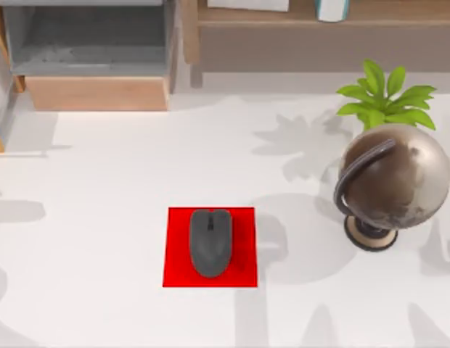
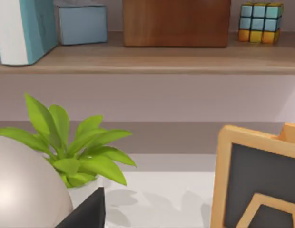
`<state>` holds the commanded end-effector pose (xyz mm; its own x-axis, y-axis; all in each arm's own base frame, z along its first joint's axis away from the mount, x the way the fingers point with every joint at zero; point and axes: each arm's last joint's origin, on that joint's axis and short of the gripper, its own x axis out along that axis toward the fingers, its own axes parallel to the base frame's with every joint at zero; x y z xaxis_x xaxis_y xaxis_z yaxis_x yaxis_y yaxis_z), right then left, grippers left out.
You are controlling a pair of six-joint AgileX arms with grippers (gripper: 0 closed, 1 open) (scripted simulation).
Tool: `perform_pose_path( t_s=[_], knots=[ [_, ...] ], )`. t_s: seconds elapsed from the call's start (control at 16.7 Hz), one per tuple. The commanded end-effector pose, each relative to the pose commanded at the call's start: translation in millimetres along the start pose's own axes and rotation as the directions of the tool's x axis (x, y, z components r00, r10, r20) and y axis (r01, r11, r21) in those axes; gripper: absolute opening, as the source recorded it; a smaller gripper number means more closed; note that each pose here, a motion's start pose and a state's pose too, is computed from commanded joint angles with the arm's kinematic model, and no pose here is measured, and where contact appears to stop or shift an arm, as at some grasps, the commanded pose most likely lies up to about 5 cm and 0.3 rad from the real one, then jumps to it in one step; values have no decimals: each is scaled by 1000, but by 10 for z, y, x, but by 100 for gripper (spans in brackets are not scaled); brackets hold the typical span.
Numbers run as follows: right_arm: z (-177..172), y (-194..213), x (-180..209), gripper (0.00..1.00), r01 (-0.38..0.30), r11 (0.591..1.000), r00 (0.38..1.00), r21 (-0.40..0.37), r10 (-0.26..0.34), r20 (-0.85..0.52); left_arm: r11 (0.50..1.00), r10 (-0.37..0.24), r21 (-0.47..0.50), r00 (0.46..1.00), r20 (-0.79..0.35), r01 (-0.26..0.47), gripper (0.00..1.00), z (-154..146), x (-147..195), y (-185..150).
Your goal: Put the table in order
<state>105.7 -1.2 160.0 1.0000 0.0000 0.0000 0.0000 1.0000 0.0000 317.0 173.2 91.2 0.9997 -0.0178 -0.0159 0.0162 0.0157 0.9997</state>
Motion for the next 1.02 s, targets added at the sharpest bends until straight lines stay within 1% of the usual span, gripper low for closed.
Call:
perform_pose_path(
  t_s=[0.18, 0.3, 0.42, 0.48, 0.6, 0.9, 1.02],
  knots=[
    [0, 0, 0, 100, 0, 1000, 1000, 0, 0, 0, 1000, -16, -9, 1000, -1, 16, 0, 0, 30, -39],
    [0, 0, 0, 100, 0, 1000, 1000, 0, 0, 0, 1000, -19, -10, 1000, 0, 19, 0, -1, 180, -50],
    [0, 0, 0, 100, 0, 1000, 1000, 0, 0, 0, 1000, 11, 8, 1000, -2, -11, 0, -46, 380, 31],
    [0, 0, 0, 100, 0, 1000, 1000, 0, 0, 0, 1000, 13, 8, 1000, -3, -13, 0, -53, 468, 43],
    [0, 0, 0, 100, 0, 1000, 1000, 0, 0, 0, 1000, -3, -2, 1000, -4, 3, 0, -22, 590, 8],
    [0, 0, 0, 100, 0, 1000, 1000, 0, 0, 0, 1000, -12, -9, 1000, -6, 12, 0, -23, 601, -15],
    [0, 0, 0, 100, 0, 1000, 1000, 0, 0, 0, 1000, -24, -13, 1000, 1, 24, 0, -3, 699, -50]
  ],
)
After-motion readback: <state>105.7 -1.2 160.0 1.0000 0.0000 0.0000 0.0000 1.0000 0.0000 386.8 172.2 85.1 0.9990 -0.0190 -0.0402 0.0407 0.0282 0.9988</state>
